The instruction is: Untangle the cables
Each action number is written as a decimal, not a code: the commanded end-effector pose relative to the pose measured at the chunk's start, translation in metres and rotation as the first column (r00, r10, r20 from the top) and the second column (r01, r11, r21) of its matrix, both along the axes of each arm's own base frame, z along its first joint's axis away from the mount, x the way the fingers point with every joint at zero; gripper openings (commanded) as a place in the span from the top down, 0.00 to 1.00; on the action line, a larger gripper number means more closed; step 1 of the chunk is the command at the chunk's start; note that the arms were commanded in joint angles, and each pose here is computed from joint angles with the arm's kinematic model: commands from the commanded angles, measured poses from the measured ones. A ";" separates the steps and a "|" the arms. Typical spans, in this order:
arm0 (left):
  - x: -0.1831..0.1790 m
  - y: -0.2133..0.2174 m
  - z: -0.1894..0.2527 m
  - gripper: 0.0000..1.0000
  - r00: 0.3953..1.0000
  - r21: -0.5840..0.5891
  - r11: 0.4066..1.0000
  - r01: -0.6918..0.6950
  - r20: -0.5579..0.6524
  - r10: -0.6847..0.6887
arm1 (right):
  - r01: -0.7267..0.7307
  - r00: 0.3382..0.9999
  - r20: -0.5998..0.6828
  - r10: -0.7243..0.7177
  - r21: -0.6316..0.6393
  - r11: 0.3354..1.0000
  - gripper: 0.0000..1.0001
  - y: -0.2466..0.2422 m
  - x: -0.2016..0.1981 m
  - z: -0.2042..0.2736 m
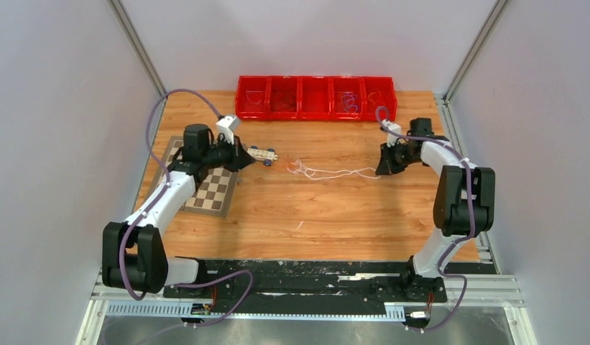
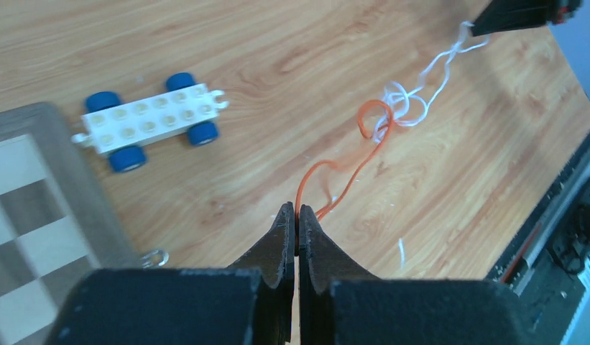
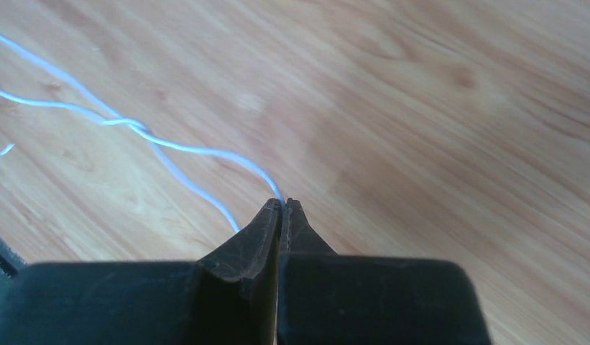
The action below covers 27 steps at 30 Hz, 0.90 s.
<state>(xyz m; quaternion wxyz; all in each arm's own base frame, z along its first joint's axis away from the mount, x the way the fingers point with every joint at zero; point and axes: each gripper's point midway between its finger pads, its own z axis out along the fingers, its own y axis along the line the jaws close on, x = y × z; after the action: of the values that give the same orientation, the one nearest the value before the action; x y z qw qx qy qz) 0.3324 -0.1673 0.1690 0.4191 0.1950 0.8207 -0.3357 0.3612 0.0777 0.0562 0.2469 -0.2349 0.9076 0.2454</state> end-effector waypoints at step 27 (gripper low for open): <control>0.016 0.070 -0.005 1.00 0.999 0.067 0.997 -0.032 0.040 0.030 | -0.061 0.949 0.314 -0.005 0.198 0.978 1.00 -0.004 0.042 0.178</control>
<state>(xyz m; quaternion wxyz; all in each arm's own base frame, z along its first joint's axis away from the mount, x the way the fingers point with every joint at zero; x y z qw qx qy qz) 0.3577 -0.0773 0.1594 0.4341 0.1560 0.8431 -0.2764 0.4202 0.0225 0.2064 0.4046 -0.2133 0.8586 0.2316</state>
